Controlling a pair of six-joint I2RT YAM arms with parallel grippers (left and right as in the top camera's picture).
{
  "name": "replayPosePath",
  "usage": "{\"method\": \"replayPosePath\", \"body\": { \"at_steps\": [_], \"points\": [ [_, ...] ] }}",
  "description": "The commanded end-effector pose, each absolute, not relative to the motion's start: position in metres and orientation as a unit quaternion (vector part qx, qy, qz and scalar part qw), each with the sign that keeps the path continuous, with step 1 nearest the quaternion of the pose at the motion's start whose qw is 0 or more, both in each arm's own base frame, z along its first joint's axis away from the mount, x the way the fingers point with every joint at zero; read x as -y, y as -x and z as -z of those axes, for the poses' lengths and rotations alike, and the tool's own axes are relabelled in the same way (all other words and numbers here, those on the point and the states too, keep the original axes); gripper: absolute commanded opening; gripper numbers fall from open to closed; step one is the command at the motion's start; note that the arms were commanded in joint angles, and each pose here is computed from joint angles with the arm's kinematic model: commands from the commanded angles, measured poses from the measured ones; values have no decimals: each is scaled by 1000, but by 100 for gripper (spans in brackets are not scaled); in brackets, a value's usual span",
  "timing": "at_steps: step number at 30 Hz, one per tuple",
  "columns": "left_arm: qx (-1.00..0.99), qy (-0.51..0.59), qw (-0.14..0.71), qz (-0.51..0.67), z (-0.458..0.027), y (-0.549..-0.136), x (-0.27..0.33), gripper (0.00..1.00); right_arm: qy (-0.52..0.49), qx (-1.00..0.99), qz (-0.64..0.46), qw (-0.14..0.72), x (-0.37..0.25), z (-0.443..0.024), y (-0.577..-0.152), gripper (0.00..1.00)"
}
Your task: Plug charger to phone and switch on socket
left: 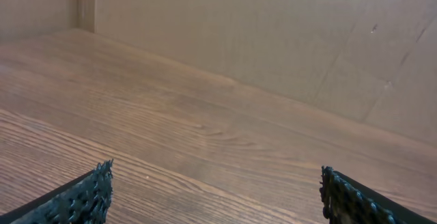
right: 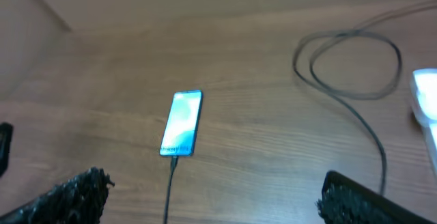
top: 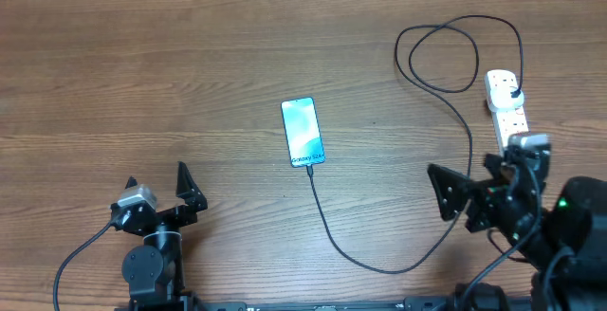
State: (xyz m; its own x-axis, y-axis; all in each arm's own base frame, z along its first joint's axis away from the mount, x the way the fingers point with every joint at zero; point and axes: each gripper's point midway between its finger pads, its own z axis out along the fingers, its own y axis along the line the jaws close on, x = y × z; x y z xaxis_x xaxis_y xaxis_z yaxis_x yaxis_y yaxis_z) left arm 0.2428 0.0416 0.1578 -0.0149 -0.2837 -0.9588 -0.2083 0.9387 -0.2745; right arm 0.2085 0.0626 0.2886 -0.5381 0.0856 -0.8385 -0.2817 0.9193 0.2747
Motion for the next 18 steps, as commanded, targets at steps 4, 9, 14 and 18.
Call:
{"method": "replayPosePath", "body": {
  "at_steps": [4, 9, 14, 18],
  "points": [
    [-709, 176, 683, 21, -158, -242, -44, 100, 97, -824, -189, 526, -74, -271, -223, 100],
    [-709, 176, 683, 21, -158, -242, -44, 100, 122, -785, -195, 575, -83, -254, -228, 100],
    [-709, 176, 683, 21, -158, -242, -44, 100, 138, -751, -198, 614, -88, -230, -229, 100],
    [-709, 176, 683, 21, -158, -242, -44, 100, 148, -712, -196, 658, -90, -223, -231, 100]
  ]
}}
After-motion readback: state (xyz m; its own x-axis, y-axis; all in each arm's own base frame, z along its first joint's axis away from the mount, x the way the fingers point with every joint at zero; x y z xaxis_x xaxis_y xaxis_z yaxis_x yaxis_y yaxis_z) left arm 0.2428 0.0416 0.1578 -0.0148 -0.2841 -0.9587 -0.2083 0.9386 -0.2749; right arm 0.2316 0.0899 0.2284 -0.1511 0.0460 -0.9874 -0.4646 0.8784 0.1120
